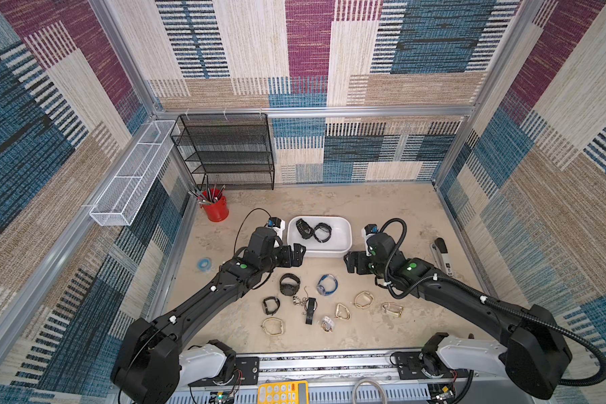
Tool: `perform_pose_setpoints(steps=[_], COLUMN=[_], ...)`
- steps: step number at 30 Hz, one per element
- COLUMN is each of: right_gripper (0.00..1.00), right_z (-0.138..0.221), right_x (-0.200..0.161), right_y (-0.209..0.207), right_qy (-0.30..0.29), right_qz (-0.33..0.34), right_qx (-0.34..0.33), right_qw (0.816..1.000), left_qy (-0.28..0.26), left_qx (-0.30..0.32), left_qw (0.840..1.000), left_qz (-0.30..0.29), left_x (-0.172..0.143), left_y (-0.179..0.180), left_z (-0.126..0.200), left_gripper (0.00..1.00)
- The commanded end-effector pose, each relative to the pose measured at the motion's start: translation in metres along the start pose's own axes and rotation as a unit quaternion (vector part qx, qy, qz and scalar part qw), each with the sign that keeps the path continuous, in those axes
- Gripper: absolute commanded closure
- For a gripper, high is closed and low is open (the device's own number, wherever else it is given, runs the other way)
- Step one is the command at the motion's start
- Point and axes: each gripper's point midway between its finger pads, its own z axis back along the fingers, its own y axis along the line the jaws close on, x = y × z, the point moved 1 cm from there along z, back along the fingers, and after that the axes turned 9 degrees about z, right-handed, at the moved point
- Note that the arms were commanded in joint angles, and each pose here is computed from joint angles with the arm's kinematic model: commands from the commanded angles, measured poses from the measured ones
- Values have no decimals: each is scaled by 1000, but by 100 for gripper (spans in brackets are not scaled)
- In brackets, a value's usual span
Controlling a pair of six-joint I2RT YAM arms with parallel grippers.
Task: Put the watch into the storage box
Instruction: Pick up the watch at the center of the board.
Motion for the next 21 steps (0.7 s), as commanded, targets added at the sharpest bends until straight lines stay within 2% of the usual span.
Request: perform_pose_setpoints(steps=[1,6,11,15,21], right_gripper=[8,11,18,21,27], right_z=[10,27,33,40,46], right_x=[-40,-73,-92,-115,-129], right_y=[-17,-34,-32,-42,-46], right_qy=[66,102,139,179,192], right_qz=[-47,-95,-107,-117,-135], right_qx=[-32,-61,-65,-98,-105], right_qw=[996,988,982,972,966], left_qy=[-26,-30,-29,-32,-32], left_qx=[-6,-13,-7,-13,-13], left_qw=[1000,999,999,998,998], left_qz=[-15,-33,-44,-48,-50], left_x=[8,4,1,2,-1], left_y=[-2,-1,2,-1,2], left_z=[7,13,13,16,15], left_gripper=[2,1,1,1,1])
